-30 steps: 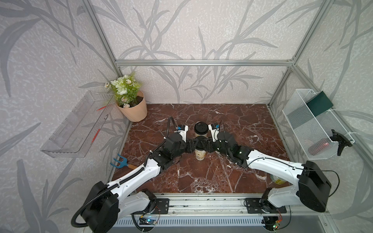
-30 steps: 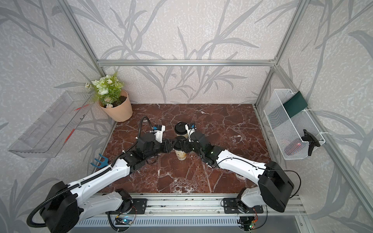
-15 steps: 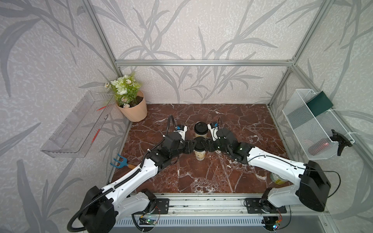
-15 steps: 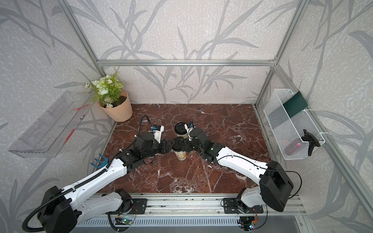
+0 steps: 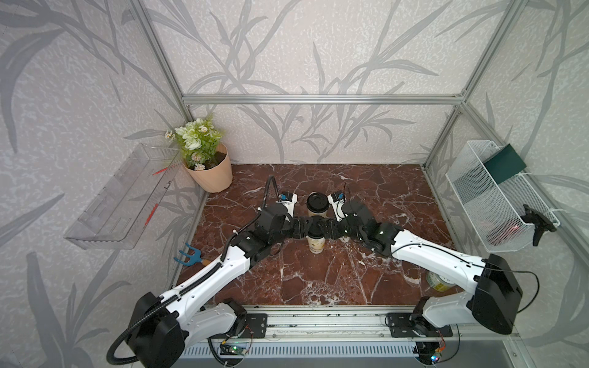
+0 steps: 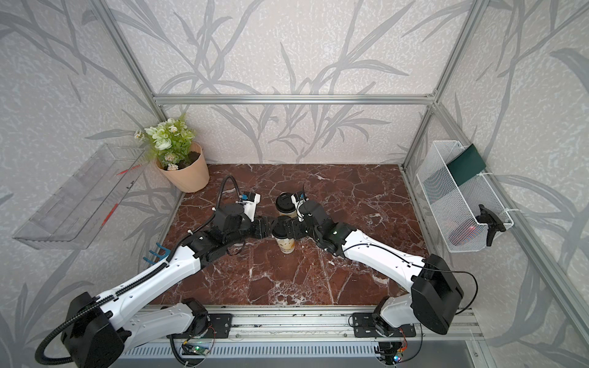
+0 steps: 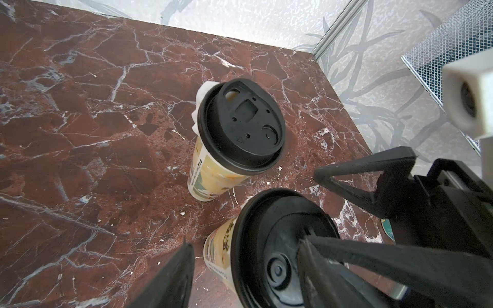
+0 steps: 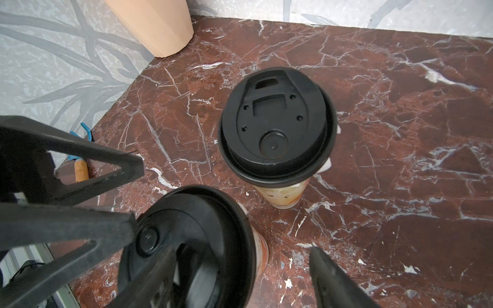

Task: Put the leak-proof paper on the milk tea cups
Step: Secure the cup lid on the cup.

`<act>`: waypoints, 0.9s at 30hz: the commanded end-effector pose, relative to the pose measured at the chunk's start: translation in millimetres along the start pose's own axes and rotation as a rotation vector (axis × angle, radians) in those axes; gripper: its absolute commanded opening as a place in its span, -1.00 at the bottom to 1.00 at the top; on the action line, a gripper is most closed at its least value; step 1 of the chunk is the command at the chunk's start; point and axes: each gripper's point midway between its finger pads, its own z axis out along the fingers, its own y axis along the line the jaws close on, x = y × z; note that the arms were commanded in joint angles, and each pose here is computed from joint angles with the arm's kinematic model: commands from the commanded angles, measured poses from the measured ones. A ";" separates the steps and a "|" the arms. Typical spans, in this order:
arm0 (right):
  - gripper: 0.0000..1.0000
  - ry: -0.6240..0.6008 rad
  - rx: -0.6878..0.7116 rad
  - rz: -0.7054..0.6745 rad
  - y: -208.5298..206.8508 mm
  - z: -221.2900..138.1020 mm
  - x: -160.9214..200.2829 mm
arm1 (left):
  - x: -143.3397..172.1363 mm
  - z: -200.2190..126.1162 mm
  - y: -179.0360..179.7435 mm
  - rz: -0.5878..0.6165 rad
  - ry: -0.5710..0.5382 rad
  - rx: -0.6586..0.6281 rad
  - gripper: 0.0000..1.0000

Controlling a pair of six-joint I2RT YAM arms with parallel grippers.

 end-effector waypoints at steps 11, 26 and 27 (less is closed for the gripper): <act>0.78 -0.030 -0.025 0.000 5.8 -8.3 -20.9 | -11.2 -8.8 -1.1 0.024 -0.023 -0.010 0.27; 0.98 -0.218 0.132 0.049 -55.9 -80.3 -42.5 | -45.3 -77.5 68.7 -0.079 -0.252 -0.263 0.88; 0.98 -0.221 0.145 0.046 -60.5 -83.8 -40.8 | -45.2 -81.1 77.5 -0.088 -0.261 -0.306 0.88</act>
